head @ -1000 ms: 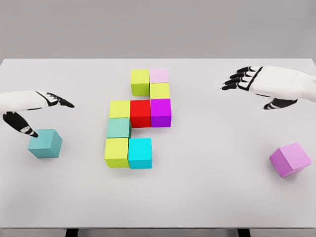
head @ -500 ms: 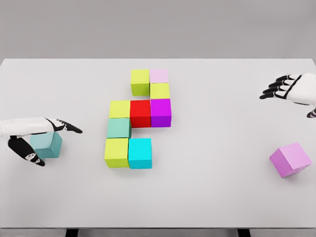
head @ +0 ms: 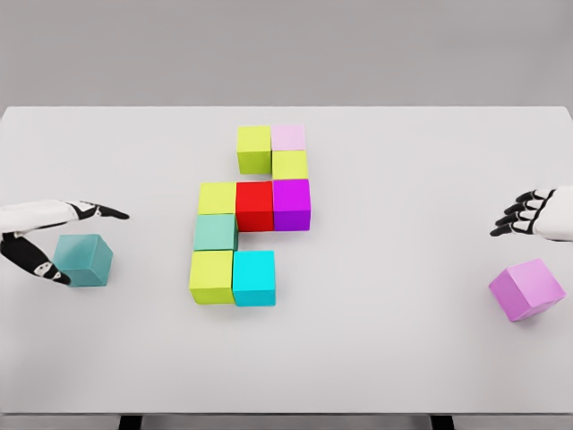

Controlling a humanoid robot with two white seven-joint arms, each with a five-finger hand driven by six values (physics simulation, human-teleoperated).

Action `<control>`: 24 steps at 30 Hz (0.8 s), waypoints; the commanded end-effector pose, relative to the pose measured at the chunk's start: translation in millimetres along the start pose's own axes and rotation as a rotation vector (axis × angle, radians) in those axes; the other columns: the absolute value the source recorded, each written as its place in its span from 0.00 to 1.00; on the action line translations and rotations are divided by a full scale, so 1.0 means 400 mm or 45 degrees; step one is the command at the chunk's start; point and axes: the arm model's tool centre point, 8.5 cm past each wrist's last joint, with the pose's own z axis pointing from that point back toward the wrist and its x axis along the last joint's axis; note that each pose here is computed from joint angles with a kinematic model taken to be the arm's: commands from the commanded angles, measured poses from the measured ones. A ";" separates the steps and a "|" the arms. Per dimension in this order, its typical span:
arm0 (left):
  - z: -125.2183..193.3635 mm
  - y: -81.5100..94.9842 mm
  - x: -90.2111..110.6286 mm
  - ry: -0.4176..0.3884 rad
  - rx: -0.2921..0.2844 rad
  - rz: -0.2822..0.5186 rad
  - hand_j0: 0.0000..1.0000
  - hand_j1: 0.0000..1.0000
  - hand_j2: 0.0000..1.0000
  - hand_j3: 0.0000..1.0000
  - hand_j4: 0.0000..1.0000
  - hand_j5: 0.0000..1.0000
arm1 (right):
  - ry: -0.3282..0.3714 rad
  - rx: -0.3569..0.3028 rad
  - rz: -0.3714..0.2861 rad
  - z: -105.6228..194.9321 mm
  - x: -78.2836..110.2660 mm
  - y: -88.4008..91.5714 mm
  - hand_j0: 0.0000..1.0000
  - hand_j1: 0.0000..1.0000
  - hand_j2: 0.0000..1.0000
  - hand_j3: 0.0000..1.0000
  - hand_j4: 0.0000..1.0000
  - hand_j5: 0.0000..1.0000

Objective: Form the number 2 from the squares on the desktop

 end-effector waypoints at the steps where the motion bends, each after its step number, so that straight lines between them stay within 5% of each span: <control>1: 0.005 0.005 -0.006 0.010 0.025 0.010 1.00 1.00 1.00 1.00 1.00 1.00 | -0.026 0.039 -0.003 -0.006 0.016 0.018 1.00 1.00 1.00 1.00 1.00 1.00; 6: 0.010 -0.020 -0.027 0.040 0.003 0.035 1.00 1.00 1.00 1.00 1.00 1.00 | -0.097 0.070 -0.004 -0.030 0.060 0.041 1.00 1.00 1.00 1.00 1.00 1.00; 24: 0.021 -0.037 -0.050 0.077 0.005 0.060 1.00 1.00 1.00 1.00 1.00 1.00 | -0.128 0.079 -0.027 -0.046 0.073 0.056 1.00 1.00 1.00 1.00 1.00 1.00</control>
